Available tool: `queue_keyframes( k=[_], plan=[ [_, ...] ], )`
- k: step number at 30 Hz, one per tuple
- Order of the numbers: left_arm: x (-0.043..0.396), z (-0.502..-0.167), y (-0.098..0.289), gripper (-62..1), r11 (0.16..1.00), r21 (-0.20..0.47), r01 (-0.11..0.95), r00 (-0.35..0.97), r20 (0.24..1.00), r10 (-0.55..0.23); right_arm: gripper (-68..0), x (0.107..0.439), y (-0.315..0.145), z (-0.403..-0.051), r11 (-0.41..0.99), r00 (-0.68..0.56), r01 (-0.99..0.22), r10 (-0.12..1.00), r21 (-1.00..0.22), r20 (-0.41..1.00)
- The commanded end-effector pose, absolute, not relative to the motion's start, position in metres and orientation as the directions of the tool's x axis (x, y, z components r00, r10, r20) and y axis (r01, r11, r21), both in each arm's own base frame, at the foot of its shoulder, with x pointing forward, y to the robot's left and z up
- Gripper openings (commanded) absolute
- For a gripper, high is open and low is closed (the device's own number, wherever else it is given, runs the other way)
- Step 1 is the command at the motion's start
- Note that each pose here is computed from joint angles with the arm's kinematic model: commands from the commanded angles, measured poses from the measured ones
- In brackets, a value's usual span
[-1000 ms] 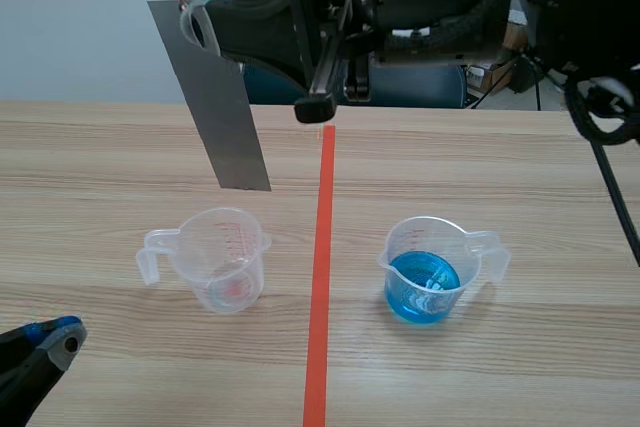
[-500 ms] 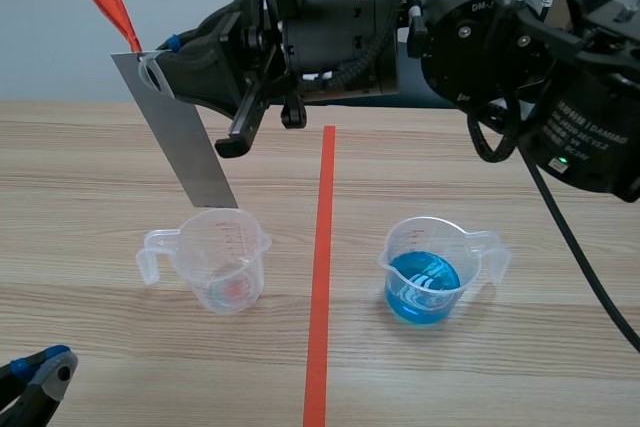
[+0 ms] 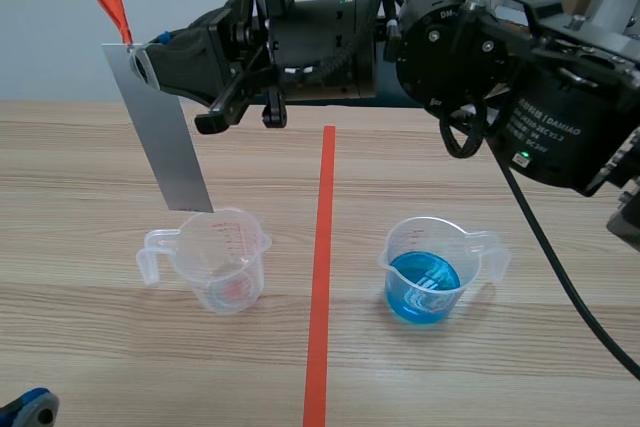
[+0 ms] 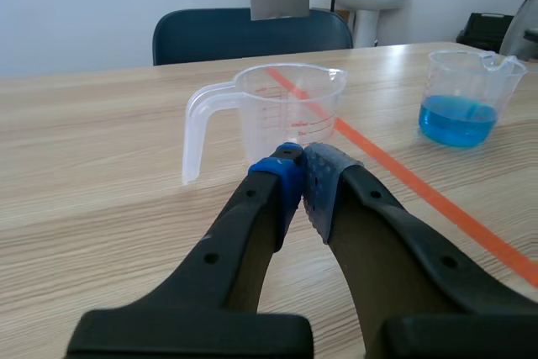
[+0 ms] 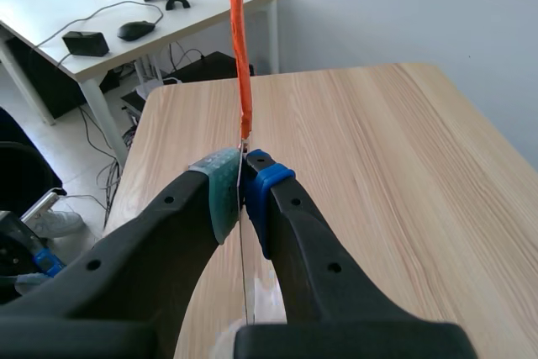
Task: Do the redox reaction experiment. move the plate over the left beaker
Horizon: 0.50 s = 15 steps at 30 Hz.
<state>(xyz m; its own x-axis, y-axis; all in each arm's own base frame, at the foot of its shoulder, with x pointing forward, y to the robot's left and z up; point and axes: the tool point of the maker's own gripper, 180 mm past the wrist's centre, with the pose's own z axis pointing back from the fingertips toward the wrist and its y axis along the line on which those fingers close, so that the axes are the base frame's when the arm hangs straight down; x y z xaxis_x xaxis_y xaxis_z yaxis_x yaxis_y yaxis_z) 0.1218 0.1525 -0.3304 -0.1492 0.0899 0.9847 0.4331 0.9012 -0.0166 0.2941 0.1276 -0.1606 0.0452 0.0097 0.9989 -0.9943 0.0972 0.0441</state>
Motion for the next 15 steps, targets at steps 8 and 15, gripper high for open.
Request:
queue_keyframes(
  k=[8,15],
  plan=[
    [0.1216,-0.3181,0.1481,-57.8,0.897,0.003,0.442,-0.214,0.971,0.102,-66.9,0.2933,0.1288,-0.1497,0.083,0.047,-0.995,0.002,0.047,0.999],
    [0.1226,-0.3185,0.1483,-57.8,0.898,0.004,0.44,-0.213,0.972,0.1,-66.9,0.2933,0.1288,-0.1494,0.083,0.047,-0.995,0.001,0.047,0.999]
  ],
)
